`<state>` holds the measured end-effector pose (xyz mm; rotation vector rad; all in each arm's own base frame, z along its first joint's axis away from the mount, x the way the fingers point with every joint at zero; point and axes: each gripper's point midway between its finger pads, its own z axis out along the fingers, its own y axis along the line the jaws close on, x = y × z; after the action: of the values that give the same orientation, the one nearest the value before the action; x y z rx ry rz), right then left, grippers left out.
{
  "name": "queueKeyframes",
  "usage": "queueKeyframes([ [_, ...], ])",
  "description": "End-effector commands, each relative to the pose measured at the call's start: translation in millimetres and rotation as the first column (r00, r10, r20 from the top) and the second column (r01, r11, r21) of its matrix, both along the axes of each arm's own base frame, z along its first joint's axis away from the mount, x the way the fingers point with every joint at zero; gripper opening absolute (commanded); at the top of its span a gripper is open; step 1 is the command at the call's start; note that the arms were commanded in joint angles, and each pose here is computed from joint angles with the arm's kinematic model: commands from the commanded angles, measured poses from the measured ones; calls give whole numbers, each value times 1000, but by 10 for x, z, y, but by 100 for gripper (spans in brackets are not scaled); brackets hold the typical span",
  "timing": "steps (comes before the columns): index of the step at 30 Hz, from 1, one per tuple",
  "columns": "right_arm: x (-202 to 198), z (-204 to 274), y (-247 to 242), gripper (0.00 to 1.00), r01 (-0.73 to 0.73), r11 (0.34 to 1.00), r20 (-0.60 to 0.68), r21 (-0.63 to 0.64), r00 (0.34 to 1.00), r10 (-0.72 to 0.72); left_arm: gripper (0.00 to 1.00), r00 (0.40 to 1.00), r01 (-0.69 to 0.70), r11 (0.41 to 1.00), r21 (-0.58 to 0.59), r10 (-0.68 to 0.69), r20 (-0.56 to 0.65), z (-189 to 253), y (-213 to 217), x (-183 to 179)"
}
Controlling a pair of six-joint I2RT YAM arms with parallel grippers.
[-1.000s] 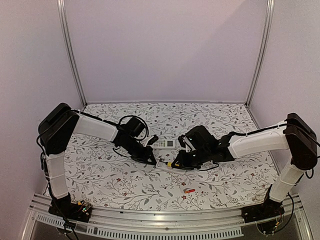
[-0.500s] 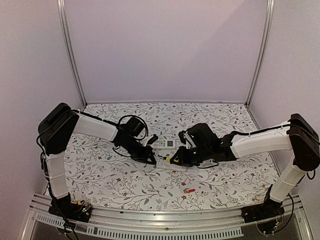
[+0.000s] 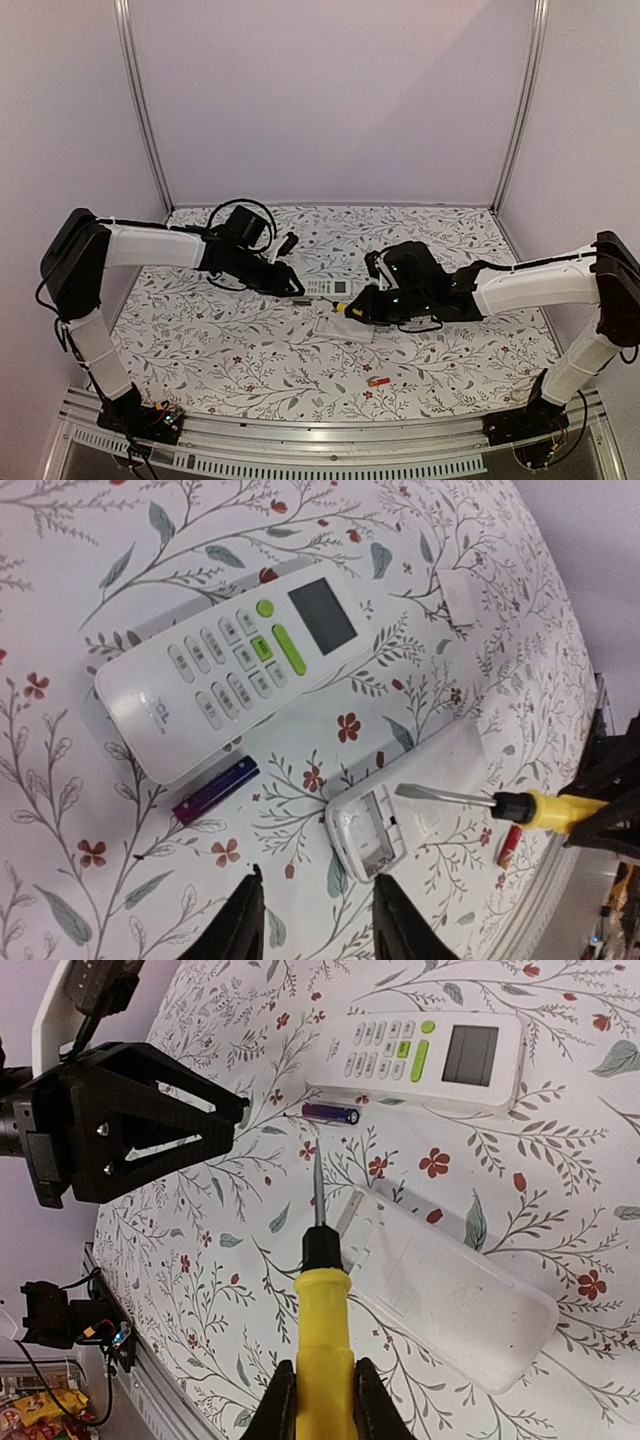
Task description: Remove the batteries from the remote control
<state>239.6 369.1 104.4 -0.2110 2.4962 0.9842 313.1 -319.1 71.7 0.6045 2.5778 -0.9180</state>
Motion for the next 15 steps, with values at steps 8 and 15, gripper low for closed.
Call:
queueKeyframes([
  [8, 204, -22, -631, 0, 136, 990, 69, -33, 989, -133, 67, 938, 20, 992, -122, 24, 346, 1051, 122, 251],
  [15, 174, -262, -921, 0, 226, 971, 73, -77, 973, -220, 78, 777, 48, 982, -181, 77, 625, 2112, 219, 346],
])
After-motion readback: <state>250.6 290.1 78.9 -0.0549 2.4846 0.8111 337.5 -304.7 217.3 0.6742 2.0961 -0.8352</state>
